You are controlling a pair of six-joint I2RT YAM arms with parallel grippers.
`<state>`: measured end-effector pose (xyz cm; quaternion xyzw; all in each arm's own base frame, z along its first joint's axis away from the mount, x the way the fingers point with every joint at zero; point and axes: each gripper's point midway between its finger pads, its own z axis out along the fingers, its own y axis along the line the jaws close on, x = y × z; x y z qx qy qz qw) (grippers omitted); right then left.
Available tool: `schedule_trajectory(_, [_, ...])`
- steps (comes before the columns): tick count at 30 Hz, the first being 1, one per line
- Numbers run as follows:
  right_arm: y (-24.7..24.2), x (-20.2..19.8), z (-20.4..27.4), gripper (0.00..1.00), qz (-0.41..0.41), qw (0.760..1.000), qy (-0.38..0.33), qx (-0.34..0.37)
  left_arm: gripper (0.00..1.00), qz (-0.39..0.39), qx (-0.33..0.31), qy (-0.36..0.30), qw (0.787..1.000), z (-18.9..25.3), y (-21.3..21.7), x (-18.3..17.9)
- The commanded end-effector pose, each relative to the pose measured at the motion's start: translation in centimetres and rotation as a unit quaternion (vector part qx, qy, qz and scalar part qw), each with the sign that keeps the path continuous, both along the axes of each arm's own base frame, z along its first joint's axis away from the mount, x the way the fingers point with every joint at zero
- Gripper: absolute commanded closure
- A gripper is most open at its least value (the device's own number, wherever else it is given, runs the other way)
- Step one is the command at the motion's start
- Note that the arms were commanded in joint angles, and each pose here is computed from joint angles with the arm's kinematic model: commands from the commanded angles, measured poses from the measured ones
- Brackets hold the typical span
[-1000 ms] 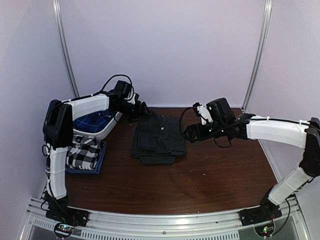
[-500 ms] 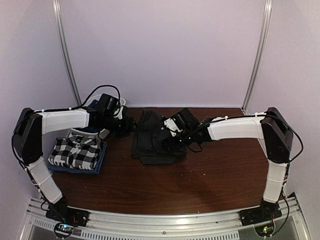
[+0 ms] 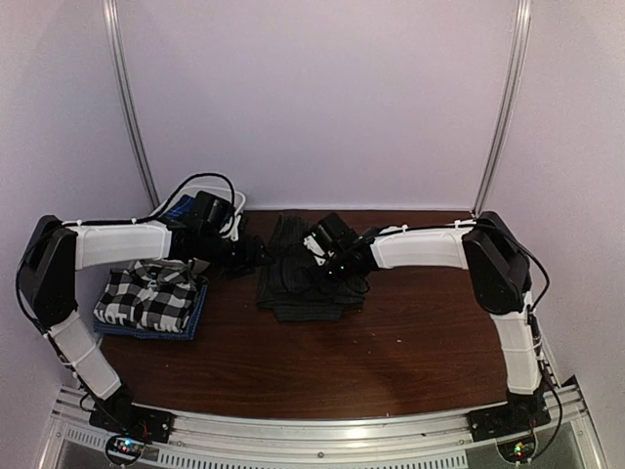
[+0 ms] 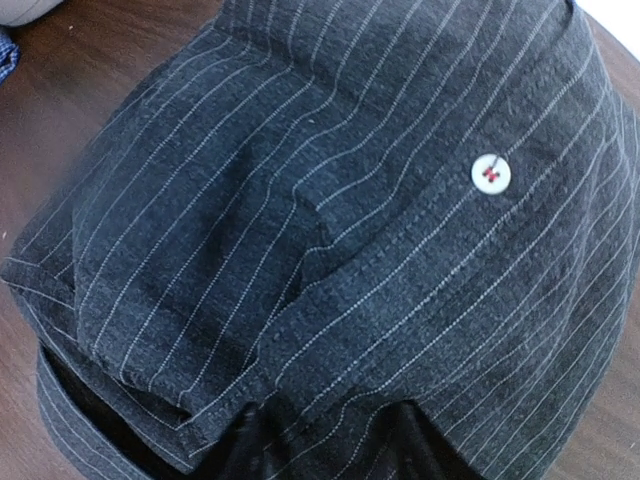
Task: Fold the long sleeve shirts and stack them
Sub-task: Flatten out the crumpled shirt at the center of the board.
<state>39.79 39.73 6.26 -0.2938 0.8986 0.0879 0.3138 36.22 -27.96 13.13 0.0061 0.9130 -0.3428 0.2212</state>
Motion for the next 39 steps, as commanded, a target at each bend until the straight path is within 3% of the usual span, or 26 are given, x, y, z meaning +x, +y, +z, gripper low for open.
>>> schedule_trajectory(1, [-0.1,0.6,0.8,0.68,-0.018,1.000,0.005,-0.001,0.30,-0.013,-0.022,-0.027,0.999,1.8,-0.8,0.0])
schedule_trajectory(6, [-0.6,2.3,2.5,0.99,-0.044,0.999,0.000,0.019,0.31,-0.025,-0.030,-0.029,0.999,1.6,-1.5,-0.4])
schedule_trajectory(13, [-5.6,7.6,5.9,1.00,-0.149,0.988,-0.038,0.031,0.38,-0.055,-0.035,-0.030,0.997,1.0,-3.2,-0.5])
schedule_trajectory(20, [-15.0,10.1,6.1,1.00,-0.265,0.964,-0.037,0.013,0.47,-0.113,-0.037,-0.033,0.992,0.1,-8.3,-0.5])
schedule_trajectory(30, [-24.0,5.5,6.0,1.00,-0.332,0.942,-0.032,-0.042,0.58,-0.168,-0.033,0.023,0.985,-5.3,-13.5,-2.2])
schedule_trajectory(39, [-26.0,0.8,5.2,1.00,-0.316,0.945,0.005,-0.078,0.67,-0.142,0.055,0.082,0.985,-11.8,-8.7,-3.4])
